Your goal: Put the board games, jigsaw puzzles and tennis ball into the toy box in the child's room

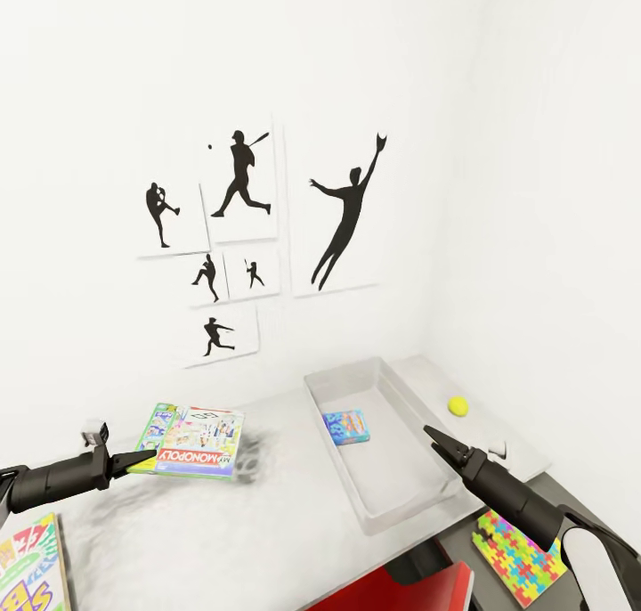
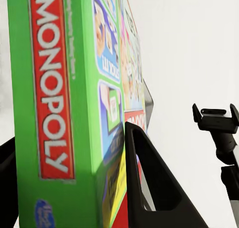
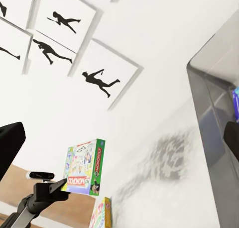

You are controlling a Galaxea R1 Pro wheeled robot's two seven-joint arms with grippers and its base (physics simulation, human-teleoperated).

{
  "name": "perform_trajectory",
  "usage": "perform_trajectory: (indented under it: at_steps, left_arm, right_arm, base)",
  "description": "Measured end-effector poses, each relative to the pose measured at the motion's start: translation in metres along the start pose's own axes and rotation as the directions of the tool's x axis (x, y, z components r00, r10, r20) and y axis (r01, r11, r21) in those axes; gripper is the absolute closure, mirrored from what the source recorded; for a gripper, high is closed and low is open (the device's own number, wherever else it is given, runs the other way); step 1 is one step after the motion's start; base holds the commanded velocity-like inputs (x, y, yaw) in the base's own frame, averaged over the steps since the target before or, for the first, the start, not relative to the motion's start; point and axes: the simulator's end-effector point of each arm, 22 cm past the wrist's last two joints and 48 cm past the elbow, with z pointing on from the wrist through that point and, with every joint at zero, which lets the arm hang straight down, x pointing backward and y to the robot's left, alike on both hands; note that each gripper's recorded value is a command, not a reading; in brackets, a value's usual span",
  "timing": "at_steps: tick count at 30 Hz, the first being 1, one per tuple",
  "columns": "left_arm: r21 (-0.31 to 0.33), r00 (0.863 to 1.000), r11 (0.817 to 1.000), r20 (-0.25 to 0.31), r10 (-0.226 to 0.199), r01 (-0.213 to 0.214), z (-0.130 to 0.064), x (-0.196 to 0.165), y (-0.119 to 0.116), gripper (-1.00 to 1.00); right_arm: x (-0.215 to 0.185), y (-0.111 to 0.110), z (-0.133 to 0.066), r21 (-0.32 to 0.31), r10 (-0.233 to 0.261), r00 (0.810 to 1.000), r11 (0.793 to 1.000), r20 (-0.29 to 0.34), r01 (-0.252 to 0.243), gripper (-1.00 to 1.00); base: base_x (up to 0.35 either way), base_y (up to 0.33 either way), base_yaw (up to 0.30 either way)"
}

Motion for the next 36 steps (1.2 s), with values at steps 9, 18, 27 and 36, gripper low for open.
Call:
perform_trajectory:
  at_steps: [9,18,27,36]
  left_arm:
    - [0.0,1.0,1.0,0.0,0.0,0.0,0.0,0.0,0.0,1.0]
    - [0.0,1.0,1.0,0.0,0.0,0.0,0.0,0.0,0.0,1.0]
    - [0.0,1.0,1.0,0.0,0.0,0.0,0.0,0.0,0.0,1.0]
    - [0.026,1.0,1.0,-0.002,-0.004,0.004,0.012,0.0,-0.008,1.0]
  right_arm:
    - [-0.001,0.001,-0.001,-0.005,-0.001,1.0,1.0,0.002,0.001,-1.0]
    - [-0.001,0.002,-0.001,-0.009,0.0,1.0,1.0,0.002,0.0,-1.0]
    - [-0.001,0.002,-0.001,-0.008,0.0,1.0,1.0,0.001,0.0,-1.0]
    - [-0.003,0.001,-0.002,-0.009,0.0,1.0,1.0,0.007,0.0,-1.0]
  base:
    - [0.002,0.001,0.0]
    - [0.0,0.0,0.0]
    - [0.0,0.0,0.0]
    - [0.0,0.0,0.0]
